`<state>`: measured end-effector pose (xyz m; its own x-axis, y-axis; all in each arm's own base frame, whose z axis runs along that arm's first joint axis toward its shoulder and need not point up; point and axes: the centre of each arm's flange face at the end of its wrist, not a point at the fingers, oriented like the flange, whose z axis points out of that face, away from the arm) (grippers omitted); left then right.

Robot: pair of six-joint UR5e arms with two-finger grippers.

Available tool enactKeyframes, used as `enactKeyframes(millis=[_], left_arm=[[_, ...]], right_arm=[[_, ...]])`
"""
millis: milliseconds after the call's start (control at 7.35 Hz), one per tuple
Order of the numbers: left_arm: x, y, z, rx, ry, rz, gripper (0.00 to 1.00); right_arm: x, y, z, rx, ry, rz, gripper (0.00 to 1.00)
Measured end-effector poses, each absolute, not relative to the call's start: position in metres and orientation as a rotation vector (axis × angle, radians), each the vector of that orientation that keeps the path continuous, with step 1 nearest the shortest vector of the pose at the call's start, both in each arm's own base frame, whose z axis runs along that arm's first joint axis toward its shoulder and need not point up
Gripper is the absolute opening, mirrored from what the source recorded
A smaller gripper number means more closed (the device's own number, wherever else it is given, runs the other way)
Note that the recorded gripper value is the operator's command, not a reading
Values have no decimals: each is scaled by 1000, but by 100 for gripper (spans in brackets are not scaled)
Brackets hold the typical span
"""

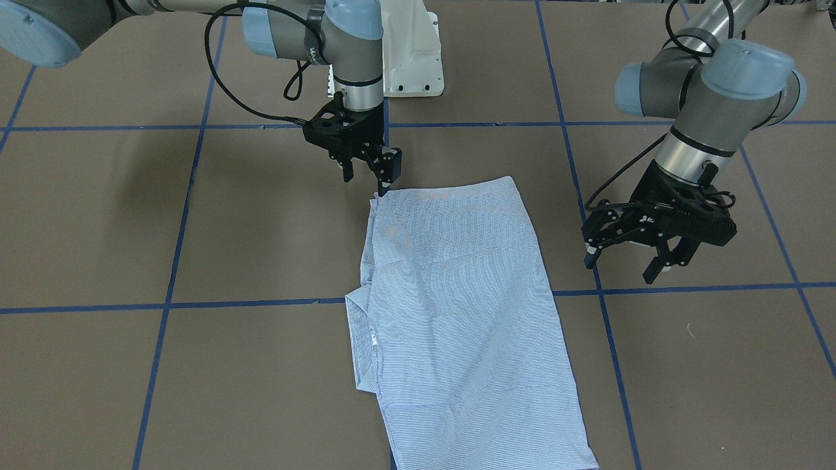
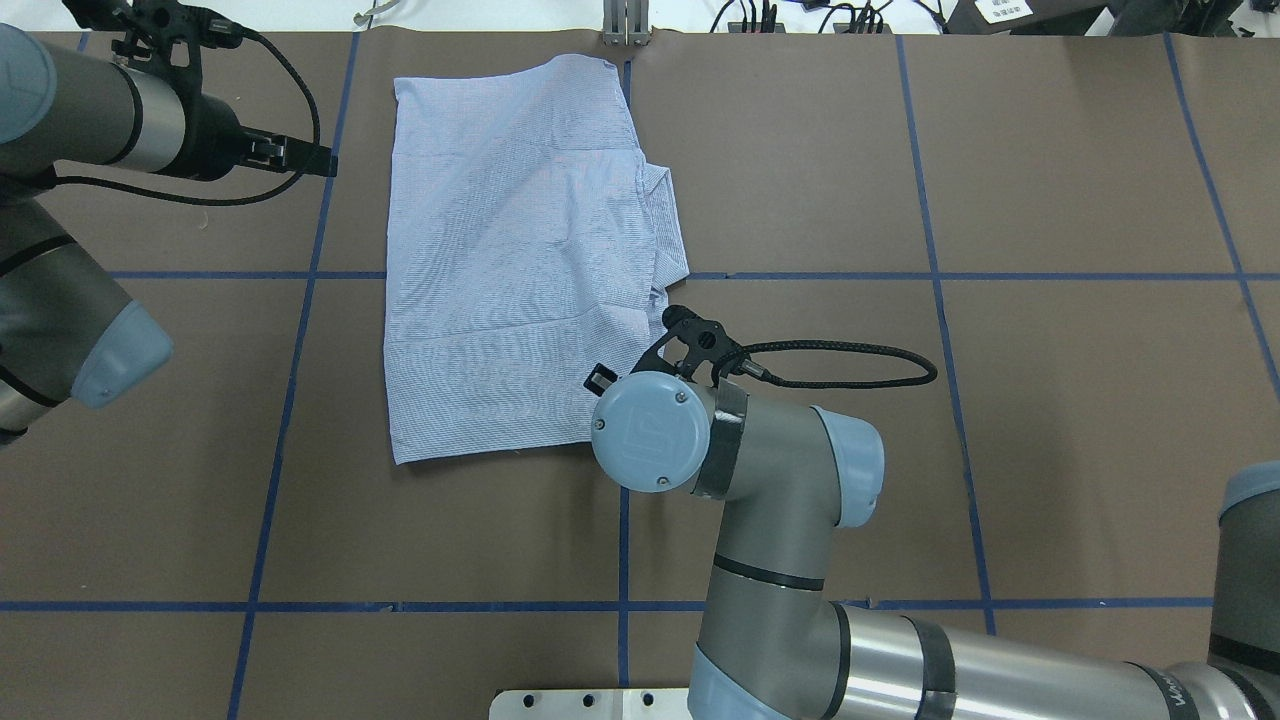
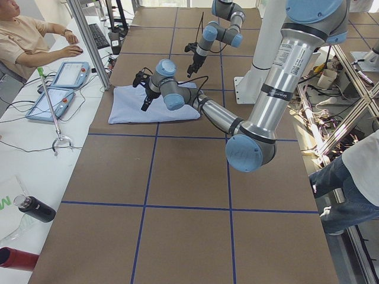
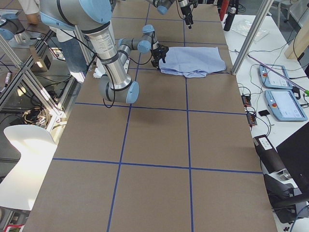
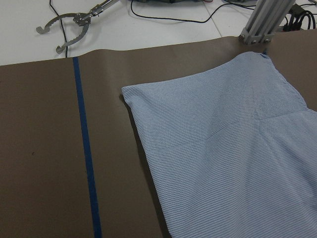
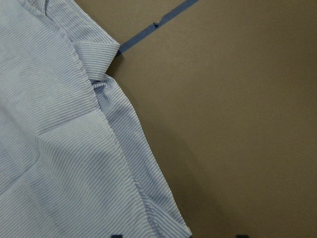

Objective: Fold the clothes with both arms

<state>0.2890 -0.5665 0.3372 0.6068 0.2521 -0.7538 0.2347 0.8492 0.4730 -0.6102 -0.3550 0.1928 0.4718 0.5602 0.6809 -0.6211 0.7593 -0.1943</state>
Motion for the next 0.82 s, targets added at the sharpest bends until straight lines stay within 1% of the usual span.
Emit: enactKeyframes(millis=[136, 272, 408, 817], left_arm=[[289, -566, 337, 577, 933, 11, 100], [289, -566, 338, 577, 932, 11, 100], [289, -566, 338, 577, 932, 11, 100], [289, -566, 339, 576, 931, 11, 100]], right_arm=[[-623, -355, 195, 89, -784, 725, 73], [-631, -356, 198, 93, -770, 725, 64], [-637, -358, 200, 98, -760, 726, 61], [-652, -358, 203, 117, -739, 726, 61]])
